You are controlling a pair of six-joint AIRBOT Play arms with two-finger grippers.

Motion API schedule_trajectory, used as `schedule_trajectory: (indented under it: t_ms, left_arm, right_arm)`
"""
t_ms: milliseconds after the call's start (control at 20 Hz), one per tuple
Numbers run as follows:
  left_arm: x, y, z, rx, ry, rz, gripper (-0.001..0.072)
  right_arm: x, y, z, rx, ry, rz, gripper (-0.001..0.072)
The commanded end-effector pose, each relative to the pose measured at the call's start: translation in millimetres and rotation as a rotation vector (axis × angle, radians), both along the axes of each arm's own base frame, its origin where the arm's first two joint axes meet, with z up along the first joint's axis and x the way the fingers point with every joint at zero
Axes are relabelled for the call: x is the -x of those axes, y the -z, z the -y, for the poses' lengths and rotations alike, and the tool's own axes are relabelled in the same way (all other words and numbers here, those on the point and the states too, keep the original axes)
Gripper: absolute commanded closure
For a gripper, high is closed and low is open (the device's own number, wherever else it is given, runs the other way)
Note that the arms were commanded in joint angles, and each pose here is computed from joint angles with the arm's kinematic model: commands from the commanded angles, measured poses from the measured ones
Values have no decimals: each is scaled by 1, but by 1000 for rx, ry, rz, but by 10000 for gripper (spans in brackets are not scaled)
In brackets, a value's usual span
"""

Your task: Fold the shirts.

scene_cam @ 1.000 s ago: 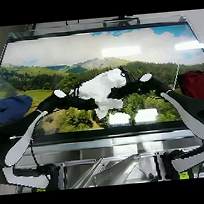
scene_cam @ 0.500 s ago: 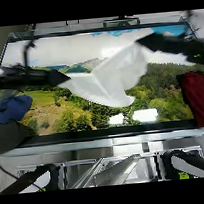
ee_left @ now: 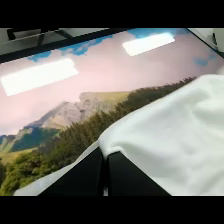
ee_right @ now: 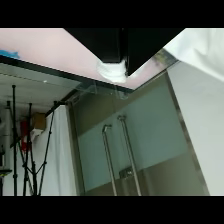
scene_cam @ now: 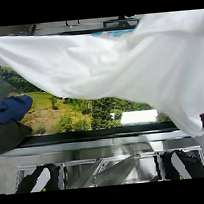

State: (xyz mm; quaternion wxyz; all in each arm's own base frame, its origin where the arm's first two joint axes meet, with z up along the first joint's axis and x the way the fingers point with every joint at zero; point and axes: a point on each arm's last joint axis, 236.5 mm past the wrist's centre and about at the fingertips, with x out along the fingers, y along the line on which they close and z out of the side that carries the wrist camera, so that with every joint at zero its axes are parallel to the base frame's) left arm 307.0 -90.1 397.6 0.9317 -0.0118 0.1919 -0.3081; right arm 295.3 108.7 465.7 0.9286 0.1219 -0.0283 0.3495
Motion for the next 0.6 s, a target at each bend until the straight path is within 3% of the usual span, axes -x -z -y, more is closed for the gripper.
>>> schedule_trajectory:
  t_ms: [0, 200, 400, 450, 500, 550]
  left_arm:
    - [-21, 16, 3, -3, 51, -50, 683]
    - [-105, 93, 25, 27, 166, -200, 683]
    - [-228, 214, 12, 103, 67, -317, 686]
    - [-251, 245, 2, 132, 29, -364, 672]
    - [-264, 266, -9, 163, 1, -418, 411]
    - [-271, 280, -22, 190, -18, -467, 193]
  right_arm:
    - [-23, 34, 10, 38, 47, -93, 694]
    - [-105, 147, 5, -24, -16, -384, 694]
    - [-205, 318, 22, -32, 111, -673, 684]
    - [-221, 351, 30, -56, 138, -733, 566]
    - [-233, 374, 38, -89, 151, -779, 377]
    - [-242, 388, 49, -122, 161, -809, 275]
